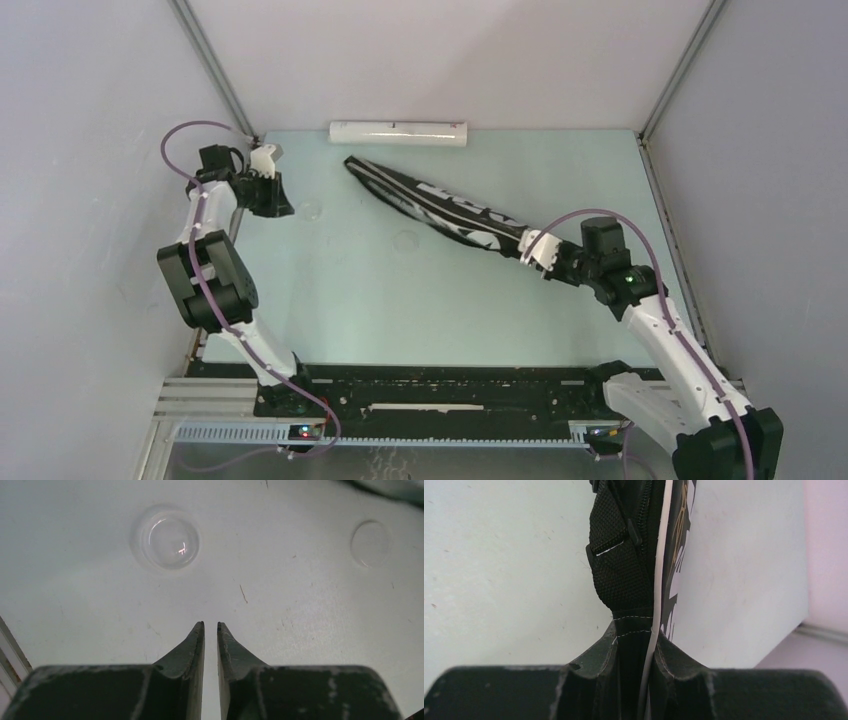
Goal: Pack up the badminton gear
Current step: Zip the racket bag at the center of the board, then place the racket bag at the center of the board.
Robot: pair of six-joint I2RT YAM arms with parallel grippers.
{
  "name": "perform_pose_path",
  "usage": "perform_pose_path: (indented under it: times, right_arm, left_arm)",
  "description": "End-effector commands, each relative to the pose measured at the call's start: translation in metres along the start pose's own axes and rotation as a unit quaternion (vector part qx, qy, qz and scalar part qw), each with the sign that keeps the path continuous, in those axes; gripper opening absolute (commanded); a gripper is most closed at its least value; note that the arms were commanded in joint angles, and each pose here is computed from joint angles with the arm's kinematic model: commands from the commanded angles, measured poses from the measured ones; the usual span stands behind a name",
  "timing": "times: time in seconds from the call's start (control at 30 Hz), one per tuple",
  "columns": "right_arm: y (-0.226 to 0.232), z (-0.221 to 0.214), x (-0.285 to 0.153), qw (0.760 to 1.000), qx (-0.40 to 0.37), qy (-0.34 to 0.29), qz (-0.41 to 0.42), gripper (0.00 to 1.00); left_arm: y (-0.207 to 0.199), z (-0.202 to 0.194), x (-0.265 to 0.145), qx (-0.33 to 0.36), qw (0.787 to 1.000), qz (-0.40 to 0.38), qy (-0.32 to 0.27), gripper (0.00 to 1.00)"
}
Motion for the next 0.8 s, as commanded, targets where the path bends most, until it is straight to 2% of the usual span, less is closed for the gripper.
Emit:
perform_pose_path:
  times: [0.0,0.1,0.2,0.47,0.77]
  right_arm:
    - [0.008,0.029,0.010,0.997,-0.047,-0.061,0.017,0.00]
    - [0.003,0.043,0.029,0.996,-0.059,-0.070,-0.002,0.00]
    - [-0.005,0.051,0.056,0.997,-0.066,-0.047,-0.016,0.00]
    - [-0.005,0.090,0.101,0.994,-0.055,-0.080,0.041,0.00]
    - [0.033,0.136,0.111,0.985,-0.082,-0.113,0.103,0.00]
  left_arm:
    - [-0.004,0.027,-0.017,-0.002,0.999,0.049,-0.023,0.18]
    - [-0.011,0.031,-0.022,-0.003,0.998,0.053,-0.027,0.18]
    - [-0.017,0.032,-0.028,0.000,0.998,0.058,-0.034,0.18]
    - [-0.023,0.030,-0.034,-0.001,0.997,0.070,-0.043,0.18]
    - [-0.023,0.033,-0.044,-0.011,0.992,0.113,-0.055,0.18]
Point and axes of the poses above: each gripper's point midway between its finger pads, its own x axis out along the fingers, its own y axis along the line the jaws close on, z = x × y, the point moved 8 cm from there along -x, back along the fingers, and after that the axes turned 15 degrees about x, right-handed, at the moved point
